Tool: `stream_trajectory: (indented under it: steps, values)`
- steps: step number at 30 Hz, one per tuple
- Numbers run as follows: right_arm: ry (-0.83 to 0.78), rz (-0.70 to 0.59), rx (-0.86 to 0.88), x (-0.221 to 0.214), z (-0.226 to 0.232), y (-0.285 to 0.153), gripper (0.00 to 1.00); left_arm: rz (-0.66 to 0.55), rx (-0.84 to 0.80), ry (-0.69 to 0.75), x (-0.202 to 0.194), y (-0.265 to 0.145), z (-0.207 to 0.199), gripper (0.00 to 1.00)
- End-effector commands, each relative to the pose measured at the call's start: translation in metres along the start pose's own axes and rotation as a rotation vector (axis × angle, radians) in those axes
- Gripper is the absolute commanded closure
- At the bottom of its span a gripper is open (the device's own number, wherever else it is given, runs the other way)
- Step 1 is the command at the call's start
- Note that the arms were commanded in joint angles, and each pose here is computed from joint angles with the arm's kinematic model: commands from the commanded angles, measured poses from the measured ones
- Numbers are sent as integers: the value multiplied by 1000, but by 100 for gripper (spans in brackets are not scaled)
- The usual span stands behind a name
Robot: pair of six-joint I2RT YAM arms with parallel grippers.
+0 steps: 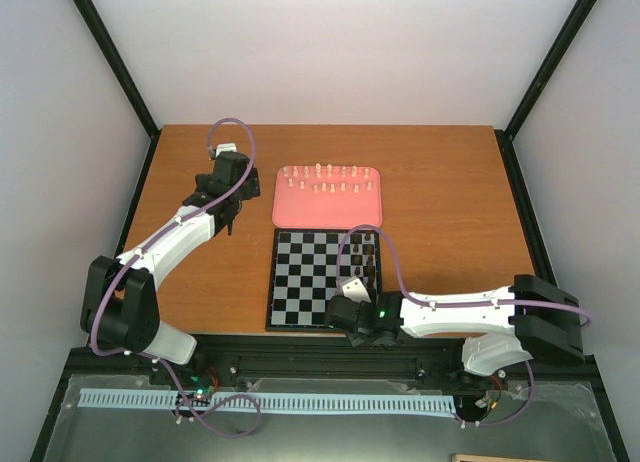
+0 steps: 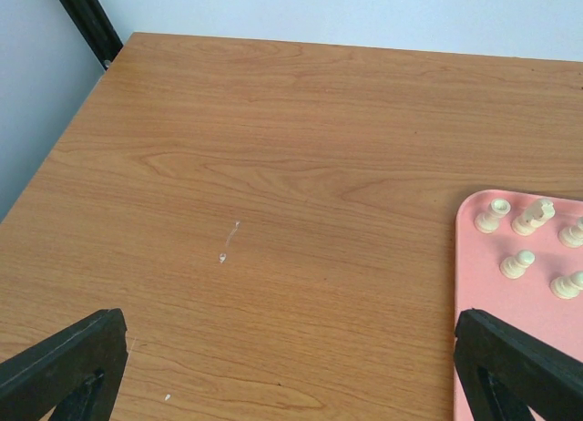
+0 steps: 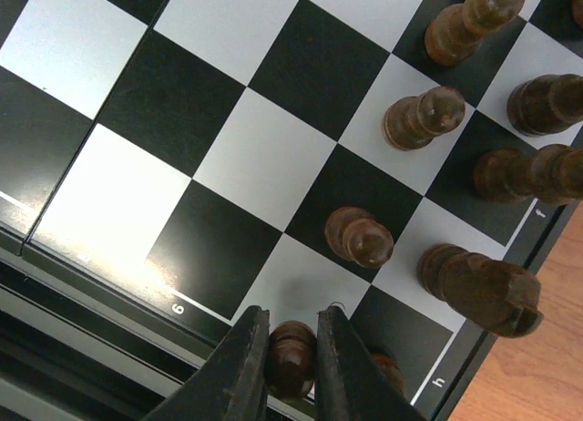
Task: Set up the chess pieces on the board
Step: Place the chess piece on the chessboard.
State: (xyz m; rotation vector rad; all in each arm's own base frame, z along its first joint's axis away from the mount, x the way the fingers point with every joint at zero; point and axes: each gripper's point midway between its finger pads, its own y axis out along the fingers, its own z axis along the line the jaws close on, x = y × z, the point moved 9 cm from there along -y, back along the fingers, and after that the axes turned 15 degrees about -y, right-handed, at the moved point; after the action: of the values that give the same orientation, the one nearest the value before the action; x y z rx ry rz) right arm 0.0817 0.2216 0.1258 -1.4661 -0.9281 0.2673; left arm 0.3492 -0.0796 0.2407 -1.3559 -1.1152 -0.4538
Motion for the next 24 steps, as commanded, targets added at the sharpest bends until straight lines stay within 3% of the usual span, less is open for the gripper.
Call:
stream_trajectory:
  steps: [1,24]
  values:
    - [17,-33,-36,3,1,3,86,-32,-23,-33,13,-1,-7,0]
    - [23,-13,-38,-1,-3,14,80,-27,-17,-26,11,2,-8,0]
